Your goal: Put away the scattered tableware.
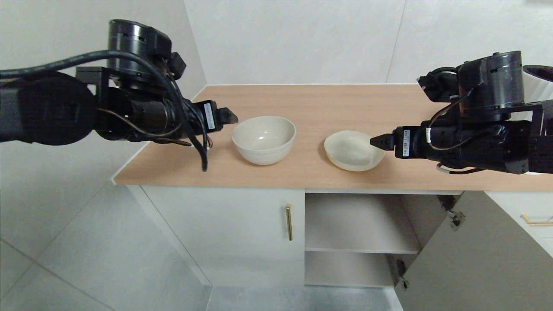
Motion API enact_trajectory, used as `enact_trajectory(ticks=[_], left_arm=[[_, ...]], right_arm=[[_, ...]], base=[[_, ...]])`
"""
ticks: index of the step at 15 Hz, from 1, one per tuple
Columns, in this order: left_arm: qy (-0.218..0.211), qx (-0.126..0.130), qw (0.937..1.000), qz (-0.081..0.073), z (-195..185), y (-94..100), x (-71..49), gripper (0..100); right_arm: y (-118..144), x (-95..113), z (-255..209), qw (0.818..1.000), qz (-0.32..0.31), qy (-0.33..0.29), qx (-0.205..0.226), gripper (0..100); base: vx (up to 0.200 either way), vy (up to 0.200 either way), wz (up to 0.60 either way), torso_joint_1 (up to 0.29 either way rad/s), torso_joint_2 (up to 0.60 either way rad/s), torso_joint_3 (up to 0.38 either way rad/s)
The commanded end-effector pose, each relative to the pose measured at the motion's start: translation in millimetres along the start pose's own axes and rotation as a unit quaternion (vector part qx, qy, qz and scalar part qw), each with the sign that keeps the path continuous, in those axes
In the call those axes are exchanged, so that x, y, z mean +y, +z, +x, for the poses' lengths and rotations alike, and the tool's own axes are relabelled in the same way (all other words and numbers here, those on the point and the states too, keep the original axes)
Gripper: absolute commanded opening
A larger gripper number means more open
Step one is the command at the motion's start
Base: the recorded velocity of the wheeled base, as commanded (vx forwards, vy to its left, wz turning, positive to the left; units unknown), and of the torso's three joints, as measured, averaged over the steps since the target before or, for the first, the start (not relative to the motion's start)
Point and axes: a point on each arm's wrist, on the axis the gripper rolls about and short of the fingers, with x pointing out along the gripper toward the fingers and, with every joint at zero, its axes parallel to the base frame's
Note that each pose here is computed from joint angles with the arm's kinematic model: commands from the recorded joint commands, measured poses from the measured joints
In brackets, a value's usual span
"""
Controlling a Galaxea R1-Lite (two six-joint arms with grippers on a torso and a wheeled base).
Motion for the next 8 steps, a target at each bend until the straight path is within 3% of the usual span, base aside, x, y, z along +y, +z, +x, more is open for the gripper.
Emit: enact_trajectory(ticks=[1, 8], left_arm=[[0.004, 0.020, 0.9998, 0.006, 19, -10.6, -4.2, 100], [0.017, -0.002, 0.9999, -0.001, 55, -22.4, -9.0, 100]], right_arm=[[-3, 1, 4, 1.000, -0.002, -0.001, 0.007, 100], [-3, 1, 3, 1.000, -0.001, 0.000, 0.006, 100]], base=[[0.000, 0.000, 0.00, 0.000, 0.00, 0.000], [0.000, 0.000, 0.00, 0.000, 0.00, 0.000]])
